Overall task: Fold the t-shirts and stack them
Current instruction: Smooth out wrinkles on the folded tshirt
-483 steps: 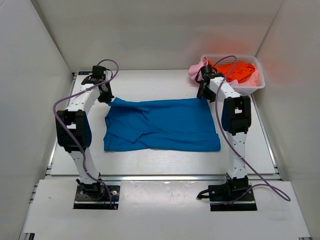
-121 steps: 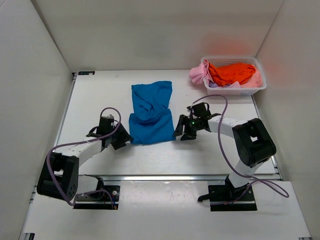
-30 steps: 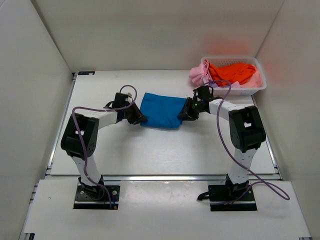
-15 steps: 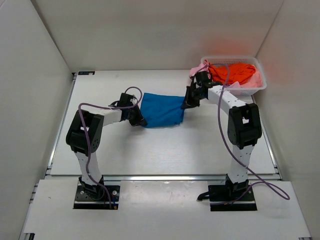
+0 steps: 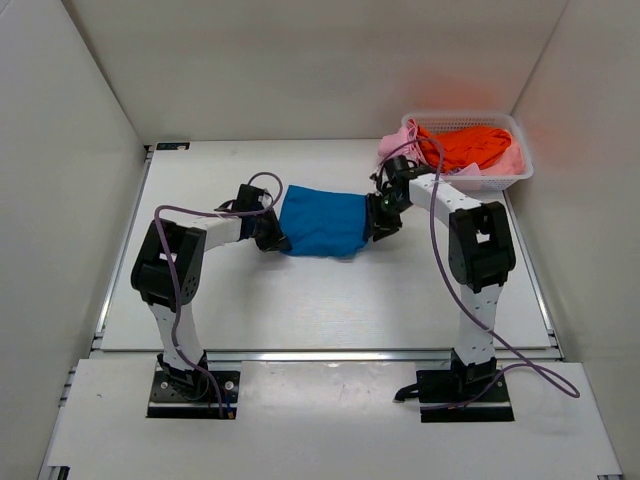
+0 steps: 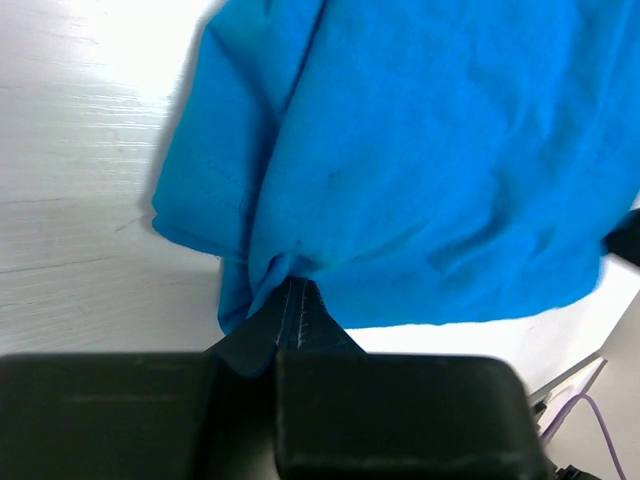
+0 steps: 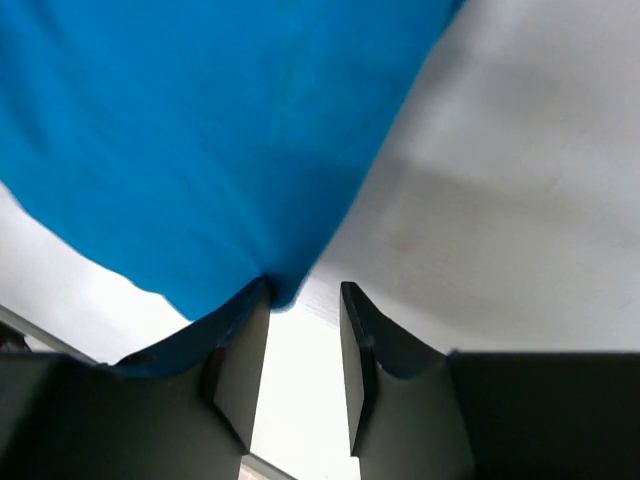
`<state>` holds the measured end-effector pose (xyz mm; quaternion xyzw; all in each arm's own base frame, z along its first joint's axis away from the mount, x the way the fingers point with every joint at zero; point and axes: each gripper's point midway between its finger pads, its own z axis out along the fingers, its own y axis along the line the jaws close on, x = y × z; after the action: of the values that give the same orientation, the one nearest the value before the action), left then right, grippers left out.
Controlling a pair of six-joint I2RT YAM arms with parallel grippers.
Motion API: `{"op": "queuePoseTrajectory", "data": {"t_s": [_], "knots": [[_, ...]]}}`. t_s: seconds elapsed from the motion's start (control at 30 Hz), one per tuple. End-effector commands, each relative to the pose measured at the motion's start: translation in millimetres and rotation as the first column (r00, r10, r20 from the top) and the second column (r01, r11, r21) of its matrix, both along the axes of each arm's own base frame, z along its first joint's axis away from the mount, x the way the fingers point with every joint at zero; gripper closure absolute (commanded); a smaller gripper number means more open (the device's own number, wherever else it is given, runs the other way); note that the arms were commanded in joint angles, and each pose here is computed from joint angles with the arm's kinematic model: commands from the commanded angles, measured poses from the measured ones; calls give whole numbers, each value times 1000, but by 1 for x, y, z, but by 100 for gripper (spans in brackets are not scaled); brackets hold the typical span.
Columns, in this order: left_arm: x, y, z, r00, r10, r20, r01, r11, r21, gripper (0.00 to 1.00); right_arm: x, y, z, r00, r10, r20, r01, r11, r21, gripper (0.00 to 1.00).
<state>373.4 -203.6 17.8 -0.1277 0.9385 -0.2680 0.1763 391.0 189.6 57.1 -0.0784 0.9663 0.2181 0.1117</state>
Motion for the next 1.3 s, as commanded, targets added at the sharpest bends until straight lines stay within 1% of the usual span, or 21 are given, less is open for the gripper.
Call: {"op": "queuePoseTrajectory", "data": {"t_s": [0.0,0.03,0.07,0.13,0.2,0.23,0.27,0.3,0.33,0.37,0.47,0.57,0.67,0.77,0.9,1.03,1.13,1.17,1.23,1.27], "knots": [[-1,13,2,1000,14,-3,-14,999,41,100,-10,-1,13,999,-6,34,4,998,59,68],[-1,13,0,1000,16,-2,-16,999,41,100,-14,-3,8,999,-18,32,16,997,70,68],[-2,14,1,1000,20,-3,-20,999,40,100,-16,-3,15,998,-29,52,25,996,83,70],[-3,12,5,1000,17,0,-17,999,26,97,-25,2,17,995,-34,93,20,989,148,72],[-3,12,6,1000,14,10,-14,999,30,94,-34,9,21,990,-53,133,27,981,191,78],[-4,13,6,1000,15,7,-15,1000,28,91,-36,11,25,982,-71,175,32,976,215,81],[-2,14,8,1000,24,10,-24,999,24,89,-42,13,16,976,-66,209,22,978,210,85],[-6,12,6,1000,17,1,-17,999,27,88,-47,22,25,968,-70,242,12,973,232,89],[-4,11,8,1000,20,10,-20,1000,18,85,-52,27,25,957,-76,279,4,968,252,90],[-6,10,7,1000,14,7,-14,1000,17,83,-54,30,26,944,-87,319,-3,962,272,90],[-9,9,4,1000,20,-3,-20,1000,15,80,-52,35,17,927,-126,353,17,955,296,88],[-8,9,6,1000,21,4,-21,1000,9,79,-39,37,12,908,-141,395,29,960,277,77],[-7,7,7,1000,18,11,-18,1000,7,79,-26,36,6,889,-146,433,37,967,251,75],[-10,10,4,1000,21,-2,-21,1000,11,79,-17,35,-1,883,-161,442,47,965,256,69],[-8,10,5,1000,22,4,-22,1000,6,78,-12,42,-3,891,-145,431,23,961,276,68],[-8,11,4,1000,26,2,-26,1000,5,79,-17,50,-8,897,-127,423,-1,957,289,71],[-9,10,0,1000,24,-1,-24,1000,2,79,-15,53,-10,900,-126,418,-10,952,307,71],[-11,12,-2,999,30,-13,-30,1000,4,78,-19,53,-15,906,-113,409,-21,951,308,75],[-10,11,-3,999,30,-12,-30,1000,0,80,-17,58,-16,909,-94,406,-44,947,318,87],[-10,11,-4,999,32,-10,-32,999,5,83,-17,59,-16,915,-90,393,-47,945,325,100]]}}
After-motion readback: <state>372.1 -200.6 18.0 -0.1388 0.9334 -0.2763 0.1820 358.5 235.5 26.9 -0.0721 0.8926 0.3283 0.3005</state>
